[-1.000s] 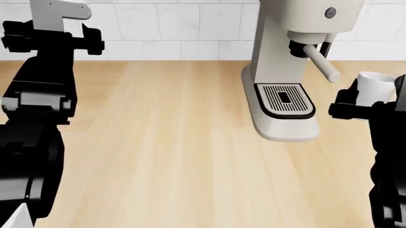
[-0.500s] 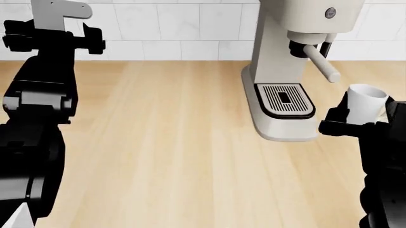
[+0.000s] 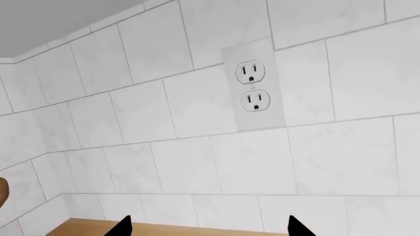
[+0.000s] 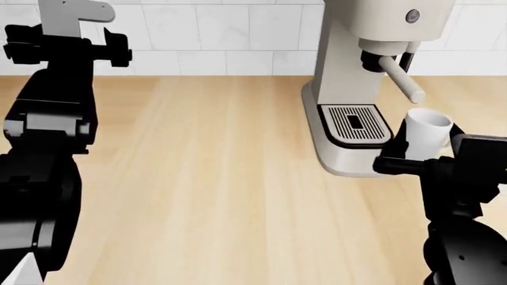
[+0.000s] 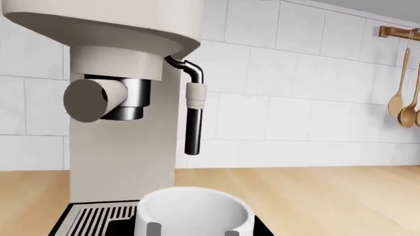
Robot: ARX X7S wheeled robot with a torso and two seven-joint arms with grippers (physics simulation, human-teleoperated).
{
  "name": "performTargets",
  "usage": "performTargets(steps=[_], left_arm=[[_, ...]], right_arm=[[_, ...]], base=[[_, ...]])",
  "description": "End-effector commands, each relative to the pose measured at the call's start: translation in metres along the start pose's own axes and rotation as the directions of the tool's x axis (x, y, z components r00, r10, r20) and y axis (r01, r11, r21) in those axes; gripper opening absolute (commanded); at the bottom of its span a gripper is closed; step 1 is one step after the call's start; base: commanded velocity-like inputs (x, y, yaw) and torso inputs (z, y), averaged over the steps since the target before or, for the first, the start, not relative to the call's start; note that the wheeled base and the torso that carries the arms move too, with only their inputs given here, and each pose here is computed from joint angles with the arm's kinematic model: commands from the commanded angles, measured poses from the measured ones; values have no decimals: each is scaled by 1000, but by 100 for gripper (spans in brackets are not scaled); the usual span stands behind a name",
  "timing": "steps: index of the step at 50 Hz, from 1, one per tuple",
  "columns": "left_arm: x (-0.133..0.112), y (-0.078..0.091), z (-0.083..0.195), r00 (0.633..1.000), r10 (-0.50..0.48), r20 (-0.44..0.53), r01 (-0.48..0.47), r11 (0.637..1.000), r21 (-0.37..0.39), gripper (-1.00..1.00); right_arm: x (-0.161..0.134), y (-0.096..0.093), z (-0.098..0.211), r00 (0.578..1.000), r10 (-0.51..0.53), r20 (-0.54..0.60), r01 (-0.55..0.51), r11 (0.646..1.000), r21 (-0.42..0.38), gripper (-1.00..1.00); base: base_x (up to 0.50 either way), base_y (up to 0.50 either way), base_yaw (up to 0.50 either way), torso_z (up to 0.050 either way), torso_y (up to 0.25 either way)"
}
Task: Pick the mug from the cabinet, place it under the coffee machine dispenser, and press the start button.
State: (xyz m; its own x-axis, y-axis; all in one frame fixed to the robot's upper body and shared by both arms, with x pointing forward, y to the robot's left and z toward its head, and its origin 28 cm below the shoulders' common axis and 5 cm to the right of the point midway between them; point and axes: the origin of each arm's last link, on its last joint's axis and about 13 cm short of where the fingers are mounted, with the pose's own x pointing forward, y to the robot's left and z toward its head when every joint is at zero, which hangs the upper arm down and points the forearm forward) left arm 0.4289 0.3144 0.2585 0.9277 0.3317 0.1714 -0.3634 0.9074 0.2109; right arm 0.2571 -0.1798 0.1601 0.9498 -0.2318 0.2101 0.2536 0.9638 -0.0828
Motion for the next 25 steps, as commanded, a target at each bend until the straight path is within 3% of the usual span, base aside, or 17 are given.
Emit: performTargets(steps=[1,13,25], left_arm=[[0,1,1,1000,2,2,-2,1000,-4,100],[0,0,0,1000,0,1,0,1000,-5,100],[0,0,0,1000,0,-1,0,1000,-9,100]], right_arm=[[-1,5,-4,1000,16,-2,-16,1000,-8,-100],[-2,16,4,995,46,83,-47,999,6,-100],[5,28,0,995,79,66,-79,997,-9,-100]], base=[[0,0,0,0,0],[0,0,0,0,0],[0,0,0,0,1]])
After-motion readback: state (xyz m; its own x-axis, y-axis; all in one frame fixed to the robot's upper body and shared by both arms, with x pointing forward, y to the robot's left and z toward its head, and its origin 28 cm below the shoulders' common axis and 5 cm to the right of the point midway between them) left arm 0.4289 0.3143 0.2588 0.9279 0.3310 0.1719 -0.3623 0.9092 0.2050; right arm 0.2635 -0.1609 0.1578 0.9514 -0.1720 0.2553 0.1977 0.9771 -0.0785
